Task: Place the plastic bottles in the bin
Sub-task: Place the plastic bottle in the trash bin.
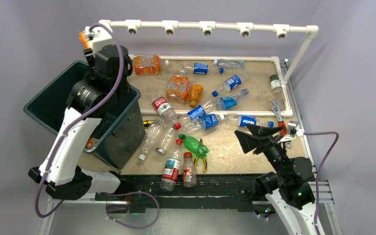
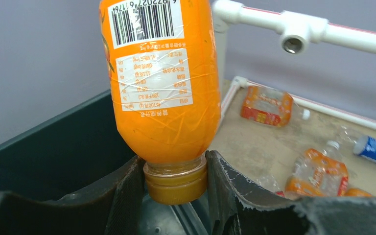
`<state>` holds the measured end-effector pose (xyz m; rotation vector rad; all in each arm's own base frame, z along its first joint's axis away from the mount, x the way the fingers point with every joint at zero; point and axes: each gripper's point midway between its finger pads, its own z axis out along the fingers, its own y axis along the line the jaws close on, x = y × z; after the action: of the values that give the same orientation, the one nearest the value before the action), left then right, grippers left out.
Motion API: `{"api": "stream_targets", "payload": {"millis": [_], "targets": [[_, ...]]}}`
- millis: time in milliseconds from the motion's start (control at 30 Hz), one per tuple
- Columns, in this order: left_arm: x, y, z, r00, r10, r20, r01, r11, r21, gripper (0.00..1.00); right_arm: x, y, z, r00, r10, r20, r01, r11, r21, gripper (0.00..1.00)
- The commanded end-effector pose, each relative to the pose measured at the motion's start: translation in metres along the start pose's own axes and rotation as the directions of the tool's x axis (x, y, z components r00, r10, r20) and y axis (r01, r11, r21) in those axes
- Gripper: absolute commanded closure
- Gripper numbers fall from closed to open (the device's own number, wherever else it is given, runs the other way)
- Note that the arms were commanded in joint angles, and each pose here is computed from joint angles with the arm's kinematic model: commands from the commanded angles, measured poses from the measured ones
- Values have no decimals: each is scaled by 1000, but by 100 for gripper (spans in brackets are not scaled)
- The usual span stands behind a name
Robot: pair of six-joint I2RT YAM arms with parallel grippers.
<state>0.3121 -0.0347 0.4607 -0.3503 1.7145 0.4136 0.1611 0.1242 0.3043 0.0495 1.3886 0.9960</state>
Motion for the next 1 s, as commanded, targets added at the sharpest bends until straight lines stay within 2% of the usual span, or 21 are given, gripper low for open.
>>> {"api": "stream_targets", "payload": {"millis": [0,133,300,500,633,833,967], "targets": [[-19,65,-12,995,-79,60,87,983,-163,100,-9,7,2,999,-6,35,7,1000,-28,3],[-17,64,-4,997,-64,45,71,982,-175,100,-6,7,5,999,25,41,-23,999,-44,3],[11,54,22,998,-51,-33,45,984,-175,100,-10,9,2,999,10,44,-9,999,-38,3],[51,76,36,992,-68,-109,40,968,-247,100,-10,6,-1,999,-11,35,11,1000,-18,3],[71,80,33,986,-77,-147,39,969,-246,100,-5,3,1,999,4,36,-3,1000,-19,3],[91,73,34,980,-87,-178,47,975,-217,72,-1,0,2,1000,6,20,-5,1000,-11,3],[79,69,32,981,-102,-166,71,980,-184,43,-2,0,1,1000,0,12,0,1000,1,3]]}}
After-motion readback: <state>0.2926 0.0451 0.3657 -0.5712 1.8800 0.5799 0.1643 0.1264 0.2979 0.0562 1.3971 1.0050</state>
